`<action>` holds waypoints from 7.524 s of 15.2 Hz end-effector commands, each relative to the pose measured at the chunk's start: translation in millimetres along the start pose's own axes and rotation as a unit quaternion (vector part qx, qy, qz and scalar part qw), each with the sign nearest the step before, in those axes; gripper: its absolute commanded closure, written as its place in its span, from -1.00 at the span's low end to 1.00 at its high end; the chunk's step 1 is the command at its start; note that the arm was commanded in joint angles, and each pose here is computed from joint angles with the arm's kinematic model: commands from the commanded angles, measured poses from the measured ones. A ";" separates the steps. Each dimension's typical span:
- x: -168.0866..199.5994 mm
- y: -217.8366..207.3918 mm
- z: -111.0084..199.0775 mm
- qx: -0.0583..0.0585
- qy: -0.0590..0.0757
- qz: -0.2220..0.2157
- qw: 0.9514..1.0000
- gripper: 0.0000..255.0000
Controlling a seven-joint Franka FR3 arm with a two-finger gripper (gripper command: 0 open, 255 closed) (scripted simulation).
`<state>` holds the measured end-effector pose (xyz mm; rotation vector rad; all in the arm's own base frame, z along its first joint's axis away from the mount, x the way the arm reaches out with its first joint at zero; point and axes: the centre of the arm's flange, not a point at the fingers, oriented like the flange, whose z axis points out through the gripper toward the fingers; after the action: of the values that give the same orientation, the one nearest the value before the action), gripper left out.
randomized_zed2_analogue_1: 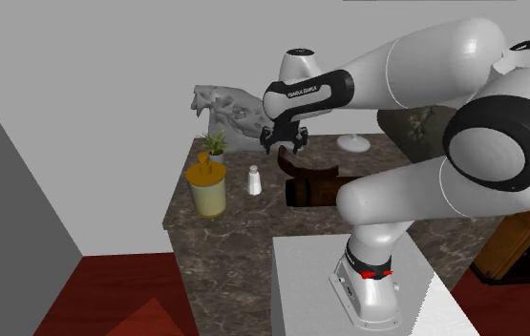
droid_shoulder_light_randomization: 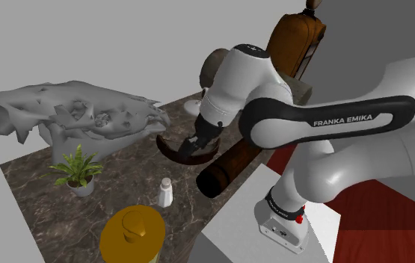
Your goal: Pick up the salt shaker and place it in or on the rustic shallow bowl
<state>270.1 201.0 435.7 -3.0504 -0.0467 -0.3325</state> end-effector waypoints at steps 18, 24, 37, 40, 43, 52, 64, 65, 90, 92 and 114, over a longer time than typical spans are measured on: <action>-26.7 -78.4 103.9 0.025 0.014 0.005 1.000 -1.00; -26.8 -78.4 103.9 0.025 0.014 0.005 1.000 1.00; -22.2 -79.9 83.4 0.025 0.014 0.005 1.000 1.00; -18.7 -81.0 67.9 0.025 0.014 0.005 1.000 1.00; -15.3 -82.1 52.5 0.025 0.014 0.005 1.000 1.00; -5.0 -85.4 6.2 0.025 0.014 0.005 1.000 1.00; 8.7 -89.7 -55.5 0.025 0.014 0.005 1.000 1.00; 9.8 -90.1 -60.6 0.025 0.014 0.005 1.000 1.00; 81.3 102.9 -33.4 0.025 0.014 0.005 1.000 1.00; 79.0 103.6 -23.1 0.025 0.014 0.005 1.000 1.00; 71.0 107.7 -31.4 0.025 0.014 0.005 1.000 -1.00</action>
<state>341.2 91.3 462.4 -2.9948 -0.0371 -0.3705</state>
